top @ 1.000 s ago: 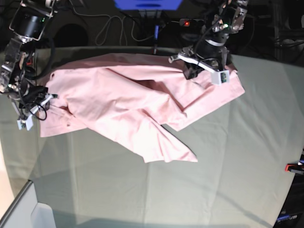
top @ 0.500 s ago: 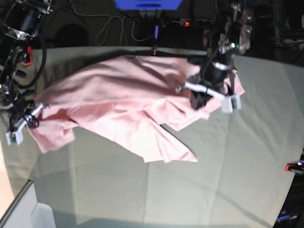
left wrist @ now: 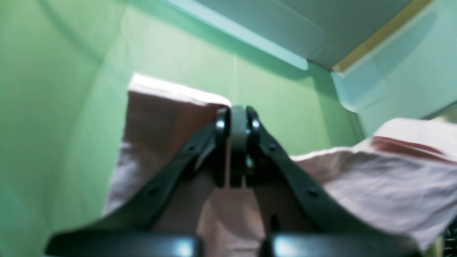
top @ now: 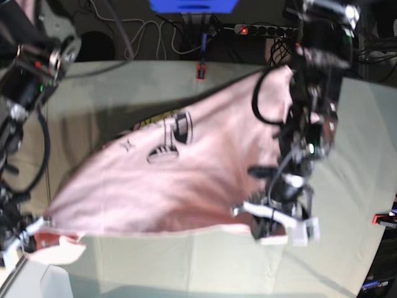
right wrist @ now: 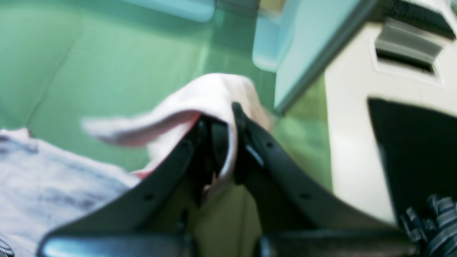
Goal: Layout the t-shirt on the table in an organized manner, then fold the t-shirt properly
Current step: 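Lift the shirt high with both grippers and shake it out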
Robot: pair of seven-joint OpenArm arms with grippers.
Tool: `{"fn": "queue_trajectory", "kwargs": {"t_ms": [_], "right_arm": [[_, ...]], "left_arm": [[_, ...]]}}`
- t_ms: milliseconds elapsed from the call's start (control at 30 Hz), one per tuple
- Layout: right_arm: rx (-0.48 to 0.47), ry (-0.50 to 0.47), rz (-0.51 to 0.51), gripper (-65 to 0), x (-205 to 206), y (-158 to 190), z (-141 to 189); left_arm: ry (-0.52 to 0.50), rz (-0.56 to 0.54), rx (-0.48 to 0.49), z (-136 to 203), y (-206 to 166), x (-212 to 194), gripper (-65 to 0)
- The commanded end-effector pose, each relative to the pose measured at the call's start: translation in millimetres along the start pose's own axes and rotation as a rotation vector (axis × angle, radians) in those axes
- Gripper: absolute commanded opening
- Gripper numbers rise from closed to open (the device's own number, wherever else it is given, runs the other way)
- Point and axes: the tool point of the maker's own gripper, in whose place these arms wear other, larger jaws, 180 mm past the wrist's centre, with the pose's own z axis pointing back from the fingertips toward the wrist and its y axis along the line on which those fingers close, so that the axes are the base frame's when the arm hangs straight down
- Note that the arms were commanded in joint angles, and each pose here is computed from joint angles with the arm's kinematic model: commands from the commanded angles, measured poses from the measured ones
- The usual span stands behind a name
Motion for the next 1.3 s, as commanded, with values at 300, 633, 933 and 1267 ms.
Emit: {"fn": "queue_trajectory", "kwargs": {"t_ms": [300, 633, 933, 1267], "right_arm": [[-0.011, -0.236, 0.033, -65.0, 145.6, -22.1, -12.9], [-0.141, -0.412, 0.062, -65.0, 266.5, -57.3, 26.2], [-0.228, -0.367, 0.014, -65.0, 224.6, -71.9, 40.1], [-0.184, -0.096, -0.017, -65.0, 34.2, -8.8, 35.7]], "left_arm": [[-0.218, 0.006, -0.056, -71.7, -7.9, 174.1, -64.9], [-0.447, 0.018, -0.117, -62.1, -46.6, 338.0, -64.9], [-0.454, -0.020, -0.065, -47.4, -12.6, 334.4, -64.9], [-0.235, 0.081, 0.082, -18.6, 85.9, 163.1, -64.9]]}}
